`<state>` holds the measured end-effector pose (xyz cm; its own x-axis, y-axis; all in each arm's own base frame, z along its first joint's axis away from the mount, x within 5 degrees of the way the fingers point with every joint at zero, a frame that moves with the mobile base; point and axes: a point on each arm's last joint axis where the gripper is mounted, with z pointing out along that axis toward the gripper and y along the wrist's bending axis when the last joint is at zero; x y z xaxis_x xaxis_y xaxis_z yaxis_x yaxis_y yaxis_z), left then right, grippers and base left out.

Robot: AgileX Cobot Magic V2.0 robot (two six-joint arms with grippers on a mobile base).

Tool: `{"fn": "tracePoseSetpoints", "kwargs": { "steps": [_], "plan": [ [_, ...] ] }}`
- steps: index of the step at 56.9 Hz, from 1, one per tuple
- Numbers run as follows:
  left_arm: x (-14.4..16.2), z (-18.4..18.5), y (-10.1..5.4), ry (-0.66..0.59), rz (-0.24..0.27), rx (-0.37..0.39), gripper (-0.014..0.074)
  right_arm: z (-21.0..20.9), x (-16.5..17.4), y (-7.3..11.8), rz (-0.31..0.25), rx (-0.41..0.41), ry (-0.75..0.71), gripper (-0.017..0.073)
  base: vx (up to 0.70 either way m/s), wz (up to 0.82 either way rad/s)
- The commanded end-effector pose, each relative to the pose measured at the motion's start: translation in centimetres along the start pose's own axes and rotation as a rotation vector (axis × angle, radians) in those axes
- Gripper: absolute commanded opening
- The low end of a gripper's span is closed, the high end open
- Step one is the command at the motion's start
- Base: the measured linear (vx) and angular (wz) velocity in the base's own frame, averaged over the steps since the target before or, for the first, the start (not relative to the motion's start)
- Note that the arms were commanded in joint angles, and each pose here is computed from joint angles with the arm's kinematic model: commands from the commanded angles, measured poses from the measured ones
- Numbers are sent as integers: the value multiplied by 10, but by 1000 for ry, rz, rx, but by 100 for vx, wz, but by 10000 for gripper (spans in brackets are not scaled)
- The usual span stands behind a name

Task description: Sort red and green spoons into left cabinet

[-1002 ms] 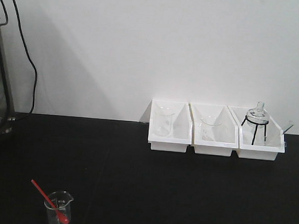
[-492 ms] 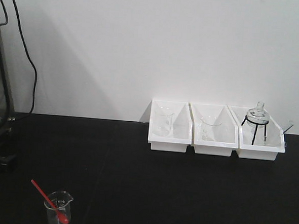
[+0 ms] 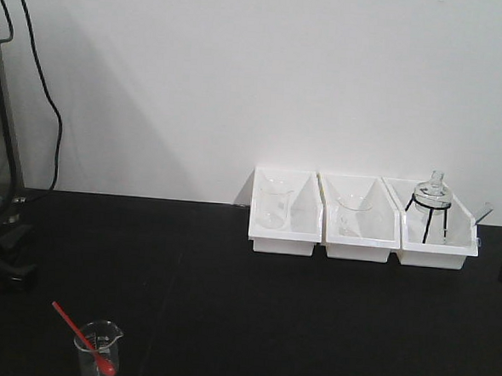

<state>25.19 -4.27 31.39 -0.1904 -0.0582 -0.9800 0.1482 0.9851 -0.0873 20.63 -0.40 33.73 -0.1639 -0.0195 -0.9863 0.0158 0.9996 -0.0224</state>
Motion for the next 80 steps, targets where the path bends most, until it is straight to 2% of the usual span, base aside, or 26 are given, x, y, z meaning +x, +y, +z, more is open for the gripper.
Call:
{"fn": "tracePoseSetpoints", "kwargs": {
  "steps": [1, 2, 5, 9, 14, 19, 25, 30, 35, 38, 44, 52, 56, 62, 73, 80],
  "plan": [
    [-23, -2, -1, -136, -14, 8, 482, -5, -29, -1, 49, 5, -214, 727, 0, 0],
    [-23, -2, -1, -137, -14, 8, 482, -5, -31, -1, 75, 3, -231, 725, 0, 0],
    [-22, -1, -1, -131, -14, 8, 482, -6, -33, -2, 98, 2, -263, 718, 0, 0],
    [-20, 1, -1, -126, -14, 7, 482, -2, -34, 0, 73, -5, -284, 701, 0, 0],
    [-18, 3, -1, -117, -14, 6, 482, 9, -28, 10, -38, -52, -262, 671, 0, 0],
    [-17, 5, -1, -112, -14, 6, 482, 26, -14, 30, -146, -146, -205, 637, 0, 0],
    [-15, 8, -1, -102, -13, 5, 482, 37, 16, 54, -227, -268, -175, 596, 0, 0],
    [-12, 11, 0, -90, -13, 4, 482, 40, 48, 65, -193, -329, -168, 569, 0, 0],
    [-11, 12, 0, -83, -13, 3, 482, 32, 79, 61, -96, -312, -176, 559, 0, 0],
    [-10, 12, 0, -80, -13, 3, 482, 25, 94, 57, -69, -294, -182, 559, 0, 0],
    [-9, 13, 0, -77, -12, 2, 482, 7, 119, 48, -74, -239, -207, 559, 0, 0],
    [-10, 13, 0, -79, -12, 2, 482, -11, 143, 37, -30, -163, -183, 559, 0, 0],
    [-10, 13, 0, -79, -12, 2, 482, -14, 150, 33, -28, -139, -155, 559, 0, 0],
    [-10, 13, 0, -79, -12, 2, 482, -12, 153, 33, -48, -124, -144, 559, 0, 0],
    [-10, 13, 0, -79, -12, 2, 482, -4, 159, 33, -30, -109, -182, 559, 0, 0],
    [-10, 13, 0, -79, -12, 2, 482, 4, 170, 34, -42, -102, -156, 559, 0, 0]
  ]
}}
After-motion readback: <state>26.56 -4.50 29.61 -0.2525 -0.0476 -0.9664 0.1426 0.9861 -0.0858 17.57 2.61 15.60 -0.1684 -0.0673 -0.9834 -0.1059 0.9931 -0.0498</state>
